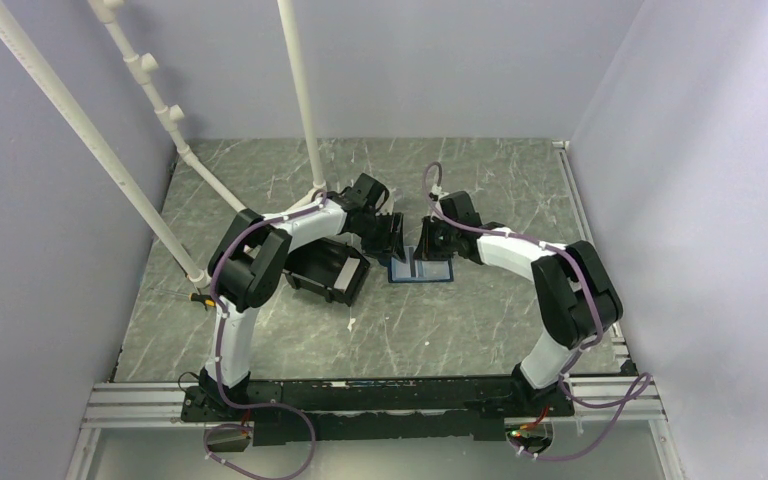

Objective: Put the credit cards into the card holder
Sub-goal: Insert the credit card into the card holder.

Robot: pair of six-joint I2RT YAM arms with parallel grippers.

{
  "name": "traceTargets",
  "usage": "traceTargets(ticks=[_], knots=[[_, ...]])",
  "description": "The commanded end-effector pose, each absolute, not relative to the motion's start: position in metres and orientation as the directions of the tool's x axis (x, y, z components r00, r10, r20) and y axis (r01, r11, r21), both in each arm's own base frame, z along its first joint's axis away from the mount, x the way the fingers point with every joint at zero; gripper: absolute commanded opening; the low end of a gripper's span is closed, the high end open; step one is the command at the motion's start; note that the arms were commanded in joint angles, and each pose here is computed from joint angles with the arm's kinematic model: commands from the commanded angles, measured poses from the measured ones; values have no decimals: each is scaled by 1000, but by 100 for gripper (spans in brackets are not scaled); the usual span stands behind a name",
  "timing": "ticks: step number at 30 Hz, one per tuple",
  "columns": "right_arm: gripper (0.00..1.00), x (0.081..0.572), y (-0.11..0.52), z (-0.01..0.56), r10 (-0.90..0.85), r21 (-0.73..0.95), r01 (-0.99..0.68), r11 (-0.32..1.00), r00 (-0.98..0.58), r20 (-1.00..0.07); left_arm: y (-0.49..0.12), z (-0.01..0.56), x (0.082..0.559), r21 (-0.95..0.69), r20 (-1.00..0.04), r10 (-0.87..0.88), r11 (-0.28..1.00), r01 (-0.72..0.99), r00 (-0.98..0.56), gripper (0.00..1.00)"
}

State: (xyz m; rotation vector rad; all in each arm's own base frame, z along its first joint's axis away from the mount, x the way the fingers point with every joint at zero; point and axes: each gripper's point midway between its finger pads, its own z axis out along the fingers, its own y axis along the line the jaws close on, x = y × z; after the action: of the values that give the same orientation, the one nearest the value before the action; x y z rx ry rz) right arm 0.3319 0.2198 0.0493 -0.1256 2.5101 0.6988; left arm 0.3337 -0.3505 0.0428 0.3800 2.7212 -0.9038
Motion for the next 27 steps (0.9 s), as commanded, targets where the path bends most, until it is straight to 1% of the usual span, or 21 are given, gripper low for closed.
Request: traceTargets(ticks=[1, 9, 18, 23, 27], knots=[[1, 339, 229, 48, 55, 479, -239, 845, -852, -521, -355, 73, 346, -558, -388, 143, 750, 356, -910, 57], [0, 339, 221, 29, 56, 444, -202, 873, -862, -504, -358, 76, 346, -580, -386, 140, 732, 358, -912, 57], [0, 333, 220, 15, 60, 450, -184, 874, -878, -475, -366, 80, 346, -628, -373, 123, 696, 348, -920, 57], [0, 331, 217, 8, 60, 443, -172, 880, -885, -462, -366, 82, 347, -627, -381, 113, 698, 346, -918, 58], [0, 330, 218, 7, 64, 451, -171, 876, -886, -459, -364, 75, 348, -616, -364, 117, 714, 333, -924, 59]])
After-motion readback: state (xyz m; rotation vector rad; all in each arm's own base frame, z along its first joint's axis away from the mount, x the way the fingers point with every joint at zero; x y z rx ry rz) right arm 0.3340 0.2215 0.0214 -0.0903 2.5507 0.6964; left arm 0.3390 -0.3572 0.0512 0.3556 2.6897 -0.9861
